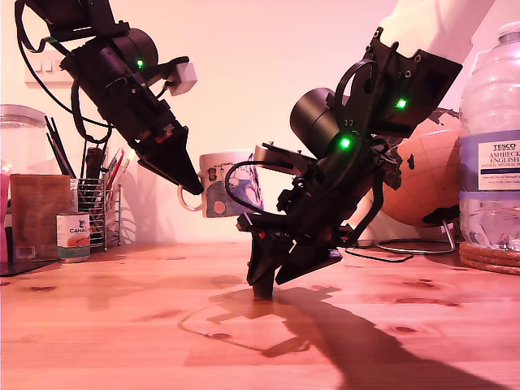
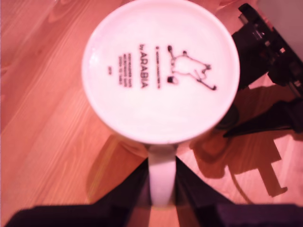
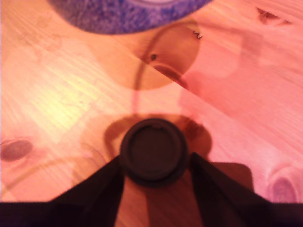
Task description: Lift the coffee cup and remove the coffee capsule that is hidden under it
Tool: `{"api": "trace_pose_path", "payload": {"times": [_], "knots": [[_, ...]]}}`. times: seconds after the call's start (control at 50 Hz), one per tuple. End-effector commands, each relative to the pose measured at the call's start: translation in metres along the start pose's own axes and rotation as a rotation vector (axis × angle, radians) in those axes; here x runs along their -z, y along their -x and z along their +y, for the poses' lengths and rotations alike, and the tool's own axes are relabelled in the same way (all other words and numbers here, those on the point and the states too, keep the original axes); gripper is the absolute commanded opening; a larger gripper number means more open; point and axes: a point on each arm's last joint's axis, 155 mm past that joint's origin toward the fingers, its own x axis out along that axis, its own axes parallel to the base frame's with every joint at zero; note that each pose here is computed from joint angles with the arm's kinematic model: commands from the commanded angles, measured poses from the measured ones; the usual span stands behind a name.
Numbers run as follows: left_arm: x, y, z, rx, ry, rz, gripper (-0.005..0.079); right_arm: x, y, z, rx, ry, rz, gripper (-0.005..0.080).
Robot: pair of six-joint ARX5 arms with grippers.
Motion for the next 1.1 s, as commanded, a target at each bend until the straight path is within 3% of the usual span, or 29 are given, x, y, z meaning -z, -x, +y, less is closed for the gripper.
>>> {"api": "trace_pose_path", "payload": {"times": [0.0,0.1,0.16,0.52,1.08], "knots": [[-0.023,0.019,0.002,-0.029,-0.031,-0.066,-0.0024,-0.005,0.002,0.003,-0.017,0.002,-0.015,0.0251],[-0.023,0.019,0.003,-0.029,-0.031,-0.067,-0.0024,-0.004,0.002,0.003,-0.019,0.001,-0.014,0.0105],[-0.023,0.019,0.003,-0.029,-0.031,-0.066,-0.0024,-0.005,0.002,0.003,-0.019,0.0,-0.015,0.0066],[-0.023,0.019,0.004,-0.034,-0.031,-0.065,-0.0024,-0.017,0.014,-0.009,0.035,-0.004,-0.044,0.0115],[-0.023,0.019,0.004,-0.035,-0.032,-0.065,-0.0024,0.001,0.04,-0.076,0.167,-0.099,0.016,0.0115]]}}
